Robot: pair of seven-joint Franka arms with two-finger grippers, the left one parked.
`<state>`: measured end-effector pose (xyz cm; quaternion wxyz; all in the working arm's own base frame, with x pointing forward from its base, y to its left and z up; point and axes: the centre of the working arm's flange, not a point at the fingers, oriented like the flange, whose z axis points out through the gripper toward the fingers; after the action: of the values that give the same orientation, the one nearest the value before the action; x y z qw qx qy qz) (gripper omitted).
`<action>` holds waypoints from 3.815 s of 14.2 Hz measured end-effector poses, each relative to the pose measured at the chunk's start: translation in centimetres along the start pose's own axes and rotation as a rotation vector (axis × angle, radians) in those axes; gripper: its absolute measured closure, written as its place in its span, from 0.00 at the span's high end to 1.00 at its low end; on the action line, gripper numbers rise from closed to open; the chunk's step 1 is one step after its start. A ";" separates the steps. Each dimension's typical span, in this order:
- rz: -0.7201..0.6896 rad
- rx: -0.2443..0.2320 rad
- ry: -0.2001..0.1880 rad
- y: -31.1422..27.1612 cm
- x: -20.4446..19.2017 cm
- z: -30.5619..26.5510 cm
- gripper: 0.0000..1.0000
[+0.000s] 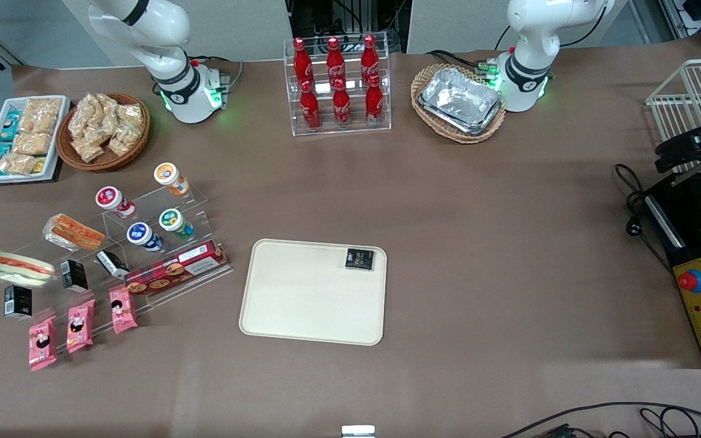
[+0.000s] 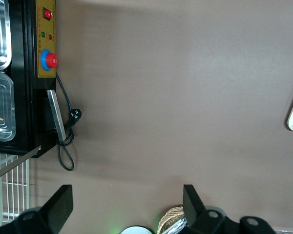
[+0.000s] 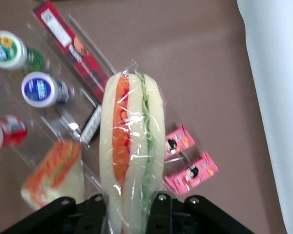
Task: Place sandwich on tray
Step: 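Lift the sandwich and carry it with the right gripper to the cream tray, then lower the sandwich onto the tray and open the right gripper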
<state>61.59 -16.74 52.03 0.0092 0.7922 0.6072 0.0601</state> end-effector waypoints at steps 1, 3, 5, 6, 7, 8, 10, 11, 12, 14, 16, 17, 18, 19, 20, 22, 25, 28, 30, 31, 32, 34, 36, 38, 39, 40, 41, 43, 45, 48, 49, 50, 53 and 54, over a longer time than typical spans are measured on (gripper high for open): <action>0.023 0.009 -0.008 -0.1 2.9 0.3 0.20; 0.086 0.014 -0.008 -0.8 10.0 0.7 0.20; 0.151 0.023 -0.003 -2.4 17.7 1.1 0.19; 0.178 0.030 -0.004 -3.4 21.1 1.6 0.19; 0.206 0.039 -0.008 -4.5 24.2 2.2 0.19; 0.231 0.046 -0.019 -5.7 27.1 3.0 0.19; 0.263 0.051 -0.049 -7.7 32.2 4.8 0.19; 0.277 0.050 -0.056 -8.6 34.3 5.9 0.19; 0.285 0.045 -0.056 -9.2 36.0 7.0 0.19; 0.275 0.032 -0.050 -9.8 38.6 9.8 0.19; 0.257 0.022 -0.049 -9.9 40.2 13.4 0.19; 0.246 0.016 -0.047 -10.1 41.1 15.3 0.19; 0.232 0.007 -0.043 -10.3 42.0 17.4 0.19; 0.216 -0.006 -0.040 -10.7 43.1 19.4 0.19; 0.200 -0.017 -0.043 -11.1 44.1 21.2 0.19; 0.174 -0.029 -0.047 -11.7 46.2 24.2 0.19; 0.144 -0.072 -0.034 -11.2 47.7 27.3 0.19; 0.083 -0.099 -0.034 -10.7 47.9 30.4 0.19; 0.046 -0.103 -0.036 -10.5 48.0 31.3 0.19; 0.038 -0.104 -0.036 -10.5 48.1 31.4 0.19; 0.031 -0.104 -0.035 -10.5 48.2 31.4 0.19; 0.021 -0.104 -0.034 -10.9 48.7 31.4 0.26; 0.015 -0.103 -0.032 -11.2 49.1 31.4 0.44; 0.014 -0.104 -0.031 -11.3 49.1 31.3 0.65; 0.014 -0.105 -0.030 -11.2 49.2 31.2 0.73; 0.014 -0.107 -0.029 -11.2 49.2 31.1 0.84; 0.014 -0.108 -0.027 -11.1 49.3 30.9 0.93; 0.013 -0.109 -0.026 -11.1 49.4 30.8 1.00; 0.012 -0.101 -0.031 -11.3 49.5 30.8 1.00; 0.029 -0.058 -0.047 -11.4 49.7 28.4 1.00; 0.038 -0.043 -0.046 -11.4 49.8 27.1 1.00; 0.047 -0.030 -0.045 -11.4 49.7 25.8 1.00; 0.071 -0.006 -0.032 -11.2 49.5 22.0 1.00; 0.081 0.002 -0.027 -11.1 49.3 20.8 1.00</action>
<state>65.71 34.84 34.57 0.0143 0.8168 0.5747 0.0489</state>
